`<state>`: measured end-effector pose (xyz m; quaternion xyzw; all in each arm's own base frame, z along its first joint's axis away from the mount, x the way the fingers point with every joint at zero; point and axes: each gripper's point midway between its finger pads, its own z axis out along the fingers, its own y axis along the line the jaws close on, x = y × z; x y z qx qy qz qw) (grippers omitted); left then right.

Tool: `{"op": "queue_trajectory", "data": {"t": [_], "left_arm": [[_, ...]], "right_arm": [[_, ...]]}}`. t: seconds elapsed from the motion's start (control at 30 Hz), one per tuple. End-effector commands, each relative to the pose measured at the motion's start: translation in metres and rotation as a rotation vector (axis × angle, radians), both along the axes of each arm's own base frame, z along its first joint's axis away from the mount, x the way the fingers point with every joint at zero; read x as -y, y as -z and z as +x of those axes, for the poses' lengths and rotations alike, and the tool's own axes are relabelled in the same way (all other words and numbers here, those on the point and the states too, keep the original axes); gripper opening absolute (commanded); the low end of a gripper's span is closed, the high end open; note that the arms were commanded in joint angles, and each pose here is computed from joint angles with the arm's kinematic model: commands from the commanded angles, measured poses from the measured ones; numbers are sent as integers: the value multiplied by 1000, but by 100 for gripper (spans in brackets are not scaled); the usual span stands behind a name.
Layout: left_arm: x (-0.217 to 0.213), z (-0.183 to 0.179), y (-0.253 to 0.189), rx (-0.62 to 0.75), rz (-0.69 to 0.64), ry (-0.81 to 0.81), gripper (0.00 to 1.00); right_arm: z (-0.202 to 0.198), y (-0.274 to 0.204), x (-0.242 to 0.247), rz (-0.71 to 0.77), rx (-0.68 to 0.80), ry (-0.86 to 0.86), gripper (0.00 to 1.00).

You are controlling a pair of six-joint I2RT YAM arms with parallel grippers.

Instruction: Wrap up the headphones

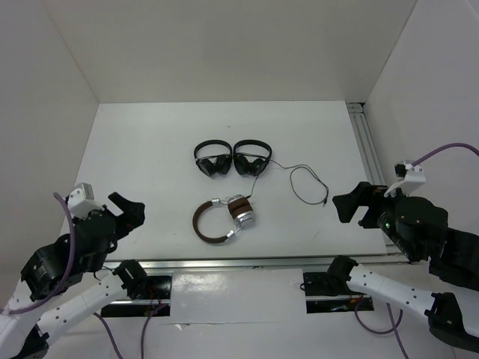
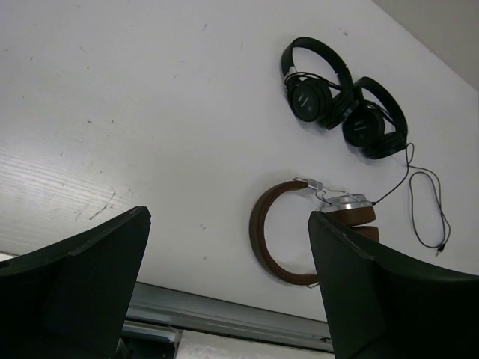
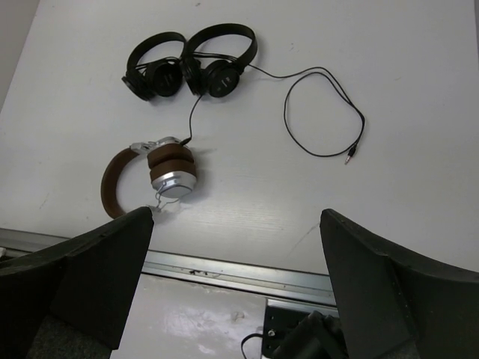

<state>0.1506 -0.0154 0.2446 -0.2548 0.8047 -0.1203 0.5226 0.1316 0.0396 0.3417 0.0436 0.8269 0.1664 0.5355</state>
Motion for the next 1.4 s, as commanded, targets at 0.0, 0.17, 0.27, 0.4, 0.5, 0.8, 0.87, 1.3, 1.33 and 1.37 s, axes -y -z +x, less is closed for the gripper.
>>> {"op": "queue_trajectory", "data": {"t": [0.0, 0.17, 0.27, 0.4, 0.5, 0.8, 0.87, 1.3, 1.33, 1.37], "left_arm": [[4, 0, -10, 73, -42, 40, 100], [20, 13, -11, 44, 28, 85, 100], [48, 31, 10, -115, 80, 97, 100], [124, 53, 44, -259, -21, 252, 98], [138, 60, 84, -366, -99, 147, 95], [141, 56, 169, -532, -91, 0, 91], [143, 52, 188, -577, -66, -8, 91], [138, 35, 246, -700, -1, -31, 58], [136, 30, 250, -719, 7, -32, 53], [135, 29, 253, -728, 16, -35, 48]], "right_arm": [[4, -7, 2, 7, 2, 35, 100], [0, -33, 0, 129, 83, -10, 100], [5, -24, -7, 94, 25, 9, 100], [22, 5, -35, -26, -36, 27, 100], [34, 10, -55, -84, -45, 17, 100], [38, 25, -86, -105, -47, -87, 100], [37, 29, -87, -100, -50, -96, 100], [35, 32, -89, -71, -38, -117, 100], [35, 32, -89, -71, -38, -117, 100], [35, 30, -90, -63, -33, -117, 100]]}}
